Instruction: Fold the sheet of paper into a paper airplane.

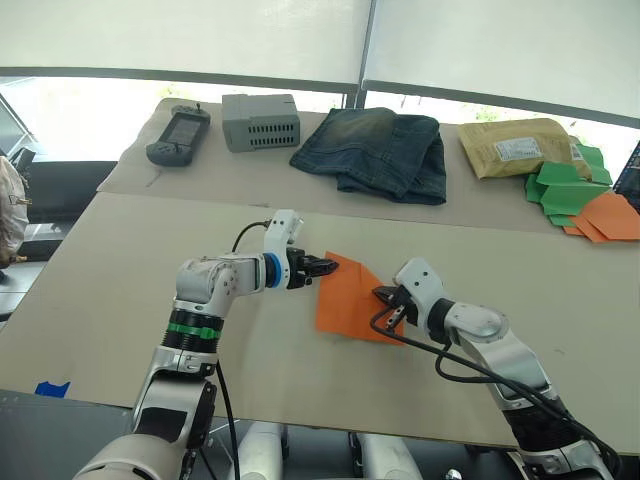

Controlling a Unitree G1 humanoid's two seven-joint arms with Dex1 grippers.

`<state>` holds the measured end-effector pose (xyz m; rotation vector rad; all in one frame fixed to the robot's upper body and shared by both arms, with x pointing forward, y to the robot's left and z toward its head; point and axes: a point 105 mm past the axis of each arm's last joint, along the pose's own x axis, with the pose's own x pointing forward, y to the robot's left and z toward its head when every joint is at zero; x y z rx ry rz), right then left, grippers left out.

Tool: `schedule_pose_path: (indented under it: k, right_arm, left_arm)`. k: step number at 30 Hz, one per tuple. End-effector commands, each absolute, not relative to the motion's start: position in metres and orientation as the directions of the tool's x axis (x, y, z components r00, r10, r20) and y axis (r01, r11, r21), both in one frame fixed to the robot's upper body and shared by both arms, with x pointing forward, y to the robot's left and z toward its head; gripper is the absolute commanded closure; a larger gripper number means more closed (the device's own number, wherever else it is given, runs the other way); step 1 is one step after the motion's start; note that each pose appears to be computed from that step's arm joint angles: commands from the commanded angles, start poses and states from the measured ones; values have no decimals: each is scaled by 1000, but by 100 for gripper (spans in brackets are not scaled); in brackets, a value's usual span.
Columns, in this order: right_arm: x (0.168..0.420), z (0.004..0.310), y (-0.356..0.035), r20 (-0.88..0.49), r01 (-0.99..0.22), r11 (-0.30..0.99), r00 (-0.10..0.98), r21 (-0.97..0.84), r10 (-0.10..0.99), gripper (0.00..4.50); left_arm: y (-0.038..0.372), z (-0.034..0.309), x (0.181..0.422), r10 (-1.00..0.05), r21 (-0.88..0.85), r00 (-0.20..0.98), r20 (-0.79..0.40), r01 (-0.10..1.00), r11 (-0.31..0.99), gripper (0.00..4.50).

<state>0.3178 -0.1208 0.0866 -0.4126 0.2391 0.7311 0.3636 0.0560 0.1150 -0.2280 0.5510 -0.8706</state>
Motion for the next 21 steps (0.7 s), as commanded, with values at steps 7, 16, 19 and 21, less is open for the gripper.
schedule_pose_path:
  k: [7,16,19,21]
  right_arm:
    - [315,88,-119,-343,-683,669,728,-293,593,450]
    - [317,94,-118,-332,-675,672,737,-305,589,450]
    - [316,96,-118,-325,-671,672,740,-313,588,450]
    - [316,97,-118,-324,-670,673,742,-314,587,450]
  left_arm:
    - [28,144,358,-830,-63,482,-280,854,517,448]
    - [16,130,342,-841,205,420,-340,906,369,448]
    - [16,119,341,-822,319,412,-393,900,299,448]
    - [15,117,341,-821,341,410,-398,897,283,448]
